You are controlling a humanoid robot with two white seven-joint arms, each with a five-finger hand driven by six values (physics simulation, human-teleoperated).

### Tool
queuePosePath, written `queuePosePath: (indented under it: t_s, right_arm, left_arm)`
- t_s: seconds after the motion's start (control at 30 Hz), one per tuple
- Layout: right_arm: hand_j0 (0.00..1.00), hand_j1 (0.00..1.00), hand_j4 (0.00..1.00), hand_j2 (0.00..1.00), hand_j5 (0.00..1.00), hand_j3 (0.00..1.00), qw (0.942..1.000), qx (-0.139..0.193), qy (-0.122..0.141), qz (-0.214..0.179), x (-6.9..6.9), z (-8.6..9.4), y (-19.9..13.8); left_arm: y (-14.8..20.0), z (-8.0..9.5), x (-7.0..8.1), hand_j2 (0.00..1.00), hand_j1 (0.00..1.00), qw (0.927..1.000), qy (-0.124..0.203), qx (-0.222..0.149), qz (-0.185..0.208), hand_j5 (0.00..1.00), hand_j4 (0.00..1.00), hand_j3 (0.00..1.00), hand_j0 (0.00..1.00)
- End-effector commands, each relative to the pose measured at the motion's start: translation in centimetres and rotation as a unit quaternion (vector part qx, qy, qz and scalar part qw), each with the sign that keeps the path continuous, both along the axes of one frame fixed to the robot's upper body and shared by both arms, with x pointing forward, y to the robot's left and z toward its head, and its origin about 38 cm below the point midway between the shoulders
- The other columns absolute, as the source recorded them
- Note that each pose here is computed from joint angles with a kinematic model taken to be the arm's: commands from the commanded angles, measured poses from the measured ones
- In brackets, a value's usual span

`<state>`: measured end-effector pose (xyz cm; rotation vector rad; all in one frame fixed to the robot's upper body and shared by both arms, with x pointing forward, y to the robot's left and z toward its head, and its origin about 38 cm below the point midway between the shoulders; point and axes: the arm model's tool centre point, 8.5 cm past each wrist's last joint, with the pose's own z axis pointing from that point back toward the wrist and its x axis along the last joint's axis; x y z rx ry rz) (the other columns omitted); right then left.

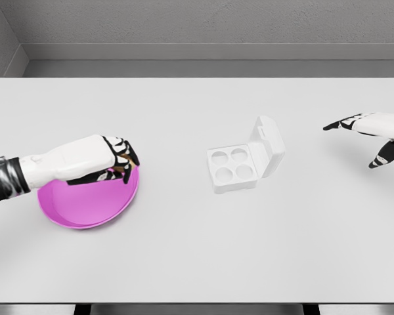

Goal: Pack egg into the box and close the box lid

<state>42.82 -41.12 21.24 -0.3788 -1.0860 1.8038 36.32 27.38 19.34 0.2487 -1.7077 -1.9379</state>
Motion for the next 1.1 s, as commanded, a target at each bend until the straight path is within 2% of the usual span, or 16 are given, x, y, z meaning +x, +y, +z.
queuePosePath:
  t_s: [0.0,0.13,0.27,0.57,0.67,0.83,0.87,1.07]
  right_arm:
    - [1.0,1.0,1.0,1.0,1.0,1.0,1.0,0.001,0.0,-0.001,0.0,0.1,0.0]
    - [1.0,1.0,1.0,1.0,1.0,1.0,1.0,0.001,0.0,-0.001,0.0,0.1,-0.1]
    - [1.0,1.0,1.0,1.0,1.0,1.0,1.0,0.001,0.001,0.0,0.0,0.0,0.0]
    - [1.0,1.0,1.0,1.0,1.0,1.0,1.0,0.001,0.001,0.001,-0.1,0.0,0.1]
    - [1.0,1.0,1.0,1.0,1.0,1.0,1.0,0.0,0.001,0.001,-0.1,0.0,0.1]
    - [1.0,1.0,1.0,1.0,1.0,1.0,1.0,0.0,0.001,0.001,-0.1,0.0,0.1]
    - [1.0,1.0,1.0,1.0,1.0,1.0,1.0,0.0,0.001,0.002,-0.1,0.0,0.1]
    - [1.0,1.0,1.0,1.0,1.0,1.0,1.0,-0.002,0.001,-0.001,-0.1,0.1,-0.2]
  left_arm:
    - [-0.6,-0.2,0.0,0.31,0.31,1.0,0.001,-0.006,-0.004,0.31,0.31,0.31,0.31]
    - [-1.7,-0.1,0.2,0.31,0.31,0.9997,-0.002,-0.021,-0.01,0.31,0.31,0.31,0.31]
    - [-3.4,-0.4,0.3,0.31,0.31,0.9993,0.002,-0.018,-0.033,0.31,0.31,0.31,0.31]
    - [-7.0,0.3,0.9,0.31,0.31,0.9968,-0.008,-0.033,-0.072,0.31,0.31,0.31,0.31]
    - [-7.8,0.5,1.6,0.31,0.31,0.9964,-0.011,-0.04,-0.074,0.31,0.31,0.31,0.31]
    - [-10.1,-0.1,2.9,0.32,0.32,0.9952,0.002,-0.045,-0.087,0.32,0.32,0.32,0.32]
    - [-10.4,0.3,3.1,0.32,0.32,0.9949,-0.002,-0.047,-0.089,0.32,0.32,0.32,0.32]
    - [-13.1,0.0,3.8,0.32,0.32,0.9927,0.012,-0.059,-0.104,0.32,0.32,0.32,0.32]
